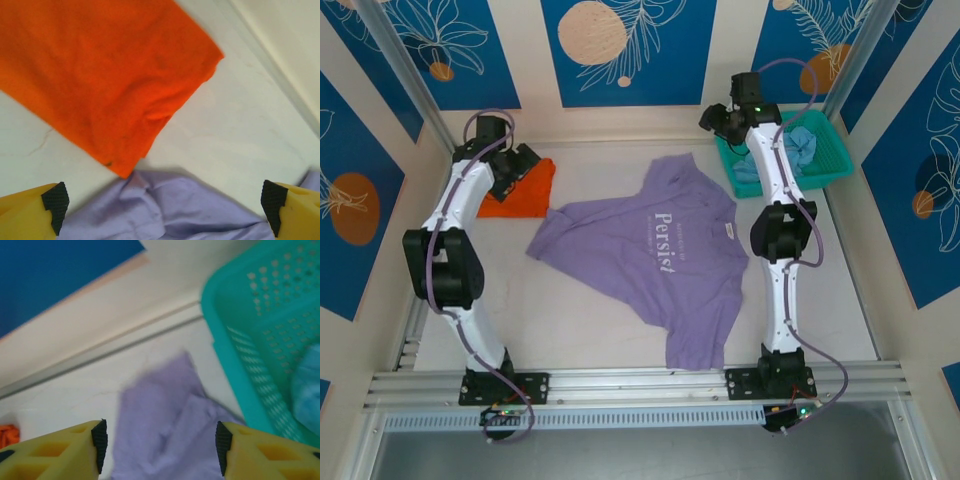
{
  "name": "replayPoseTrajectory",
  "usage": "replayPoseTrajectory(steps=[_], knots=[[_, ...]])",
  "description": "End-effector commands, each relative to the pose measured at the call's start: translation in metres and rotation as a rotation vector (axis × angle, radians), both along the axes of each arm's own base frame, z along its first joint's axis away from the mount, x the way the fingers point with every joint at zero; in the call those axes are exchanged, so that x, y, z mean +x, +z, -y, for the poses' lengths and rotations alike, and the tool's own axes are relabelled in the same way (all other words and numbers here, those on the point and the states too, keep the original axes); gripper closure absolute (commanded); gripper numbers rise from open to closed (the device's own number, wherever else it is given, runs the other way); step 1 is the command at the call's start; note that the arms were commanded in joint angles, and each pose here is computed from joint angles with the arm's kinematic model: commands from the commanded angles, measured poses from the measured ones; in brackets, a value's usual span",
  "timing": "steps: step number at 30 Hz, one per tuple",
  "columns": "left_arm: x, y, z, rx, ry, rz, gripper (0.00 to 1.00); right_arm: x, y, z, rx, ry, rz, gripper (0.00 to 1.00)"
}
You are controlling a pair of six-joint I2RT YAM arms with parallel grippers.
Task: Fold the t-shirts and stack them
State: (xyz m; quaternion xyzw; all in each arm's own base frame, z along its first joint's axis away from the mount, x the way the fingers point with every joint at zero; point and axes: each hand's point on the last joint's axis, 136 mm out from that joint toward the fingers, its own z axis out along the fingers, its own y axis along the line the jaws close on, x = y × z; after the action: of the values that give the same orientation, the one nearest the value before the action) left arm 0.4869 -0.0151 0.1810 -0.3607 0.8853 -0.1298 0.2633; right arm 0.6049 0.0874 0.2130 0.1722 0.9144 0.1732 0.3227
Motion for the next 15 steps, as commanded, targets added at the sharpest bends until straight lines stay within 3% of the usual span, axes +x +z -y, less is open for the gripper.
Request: replayPoseTrajectory(steps=[1, 4, 6, 10, 15], knots=[[-0.025, 0.033, 0.035, 0.014, -0.111, 0.047, 0.0, -0.051, 0.053, -0.028, 0.04, 0.097, 0.021, 0.38], [-0.048, 0.013, 0.058, 0.04, -0.164, 0.042, 0.0, -0.096, 0.072, -0.039, 0.071, 0.136, 0.113, 0.3], [-0.064, -0.013, 0.074, 0.125, -0.226, 0.001, 0.01, -0.136, 0.063, -0.046, 0.107, 0.16, 0.117, 0.28], [-0.079, -0.064, 0.098, 0.24, -0.347, -0.121, 0.09, -0.207, 0.006, -0.057, 0.201, 0.186, 0.01, 0.28], [-0.072, -0.099, 0.098, 0.516, -0.425, -0.272, 0.14, -0.275, -0.08, -0.053, 0.22, 0.176, -0.174, 0.33]])
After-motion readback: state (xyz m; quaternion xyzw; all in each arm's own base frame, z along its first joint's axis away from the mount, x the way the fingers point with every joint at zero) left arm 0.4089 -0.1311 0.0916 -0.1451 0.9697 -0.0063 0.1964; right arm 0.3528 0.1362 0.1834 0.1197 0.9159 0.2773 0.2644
